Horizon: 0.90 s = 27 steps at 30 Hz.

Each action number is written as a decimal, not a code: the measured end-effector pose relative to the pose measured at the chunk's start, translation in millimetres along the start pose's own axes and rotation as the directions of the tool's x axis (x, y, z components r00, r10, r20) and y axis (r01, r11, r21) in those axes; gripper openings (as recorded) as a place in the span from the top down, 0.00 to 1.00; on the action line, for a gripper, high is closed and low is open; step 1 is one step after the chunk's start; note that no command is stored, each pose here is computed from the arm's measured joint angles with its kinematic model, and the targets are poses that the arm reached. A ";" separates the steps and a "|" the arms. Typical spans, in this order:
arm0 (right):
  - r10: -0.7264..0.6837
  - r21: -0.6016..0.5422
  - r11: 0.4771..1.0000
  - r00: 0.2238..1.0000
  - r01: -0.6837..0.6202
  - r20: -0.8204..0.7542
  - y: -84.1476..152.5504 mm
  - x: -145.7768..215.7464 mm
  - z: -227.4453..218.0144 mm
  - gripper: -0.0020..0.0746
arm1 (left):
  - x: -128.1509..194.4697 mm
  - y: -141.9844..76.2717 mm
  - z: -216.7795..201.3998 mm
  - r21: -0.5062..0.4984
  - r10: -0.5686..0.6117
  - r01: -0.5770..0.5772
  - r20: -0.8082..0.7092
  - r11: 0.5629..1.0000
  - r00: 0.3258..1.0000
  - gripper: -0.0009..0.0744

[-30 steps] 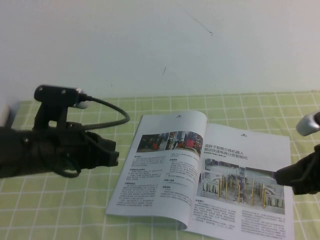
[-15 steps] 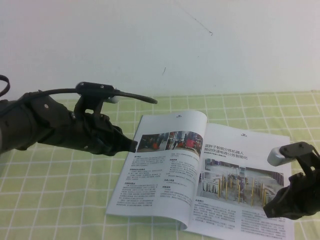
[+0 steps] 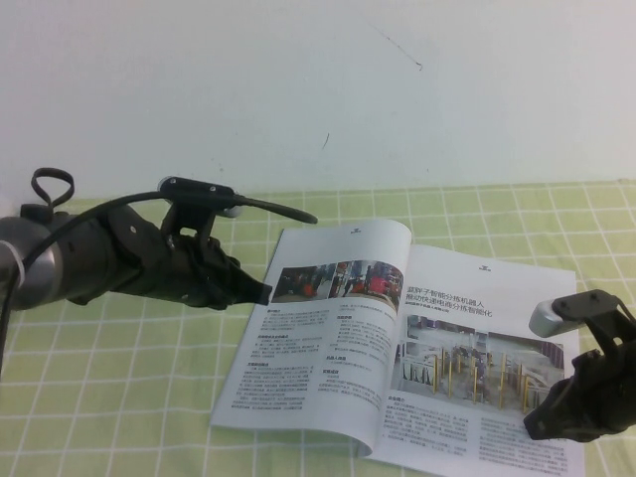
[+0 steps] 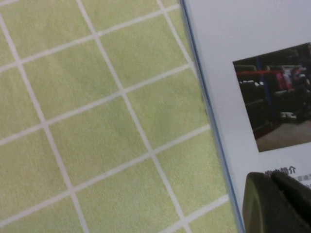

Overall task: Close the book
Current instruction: 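Close the open booklet and leave it lying on the table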

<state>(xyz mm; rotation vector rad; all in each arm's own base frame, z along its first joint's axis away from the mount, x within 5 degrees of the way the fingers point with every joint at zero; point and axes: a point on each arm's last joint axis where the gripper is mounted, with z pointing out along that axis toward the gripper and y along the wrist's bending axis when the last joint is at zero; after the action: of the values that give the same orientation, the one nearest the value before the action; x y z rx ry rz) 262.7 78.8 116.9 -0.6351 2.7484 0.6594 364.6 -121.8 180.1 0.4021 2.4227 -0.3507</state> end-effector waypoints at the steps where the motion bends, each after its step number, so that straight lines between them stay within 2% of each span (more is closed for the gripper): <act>1: -0.001 0.000 1.000 1.000 0.001 -0.001 0.0 0.1 0.0 0.98 | 0.2 1.1 3.4 -0.005 -0.001 0.001 0.000 1.000 1.000 0.99; 9: -0.007 0.003 1.000 1.000 0.007 -0.009 -0.3 0.4 -0.2 0.98 | 16.6 7.0 33.9 -0.008 -0.016 0.016 -0.081 1.000 0.997 0.99; 18: 0.006 0.004 1.000 1.000 -0.006 -0.010 -0.4 0.5 -0.2 0.98 | 19.5 1.0 36.6 0.043 -0.046 0.051 -0.128 0.998 0.991 0.99; 22: 0.009 0.004 1.000 1.000 -0.009 -0.010 -0.4 0.5 -0.2 0.98 | 22.6 -19.6 38.3 0.100 0.009 0.007 -0.158 0.995 0.987 0.99; 27: 0.011 0.004 1.000 1.000 -0.011 -0.010 -0.4 0.5 -0.2 0.98 | 30.7 -73.6 41.1 0.205 0.088 -0.050 -0.182 0.978 0.979 0.99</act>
<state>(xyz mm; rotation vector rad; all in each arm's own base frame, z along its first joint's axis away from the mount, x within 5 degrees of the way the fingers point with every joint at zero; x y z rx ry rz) 262.4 78.2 116.7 -0.6247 2.7640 0.6547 337.6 -197.4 140.3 0.6329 2.5594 -0.5492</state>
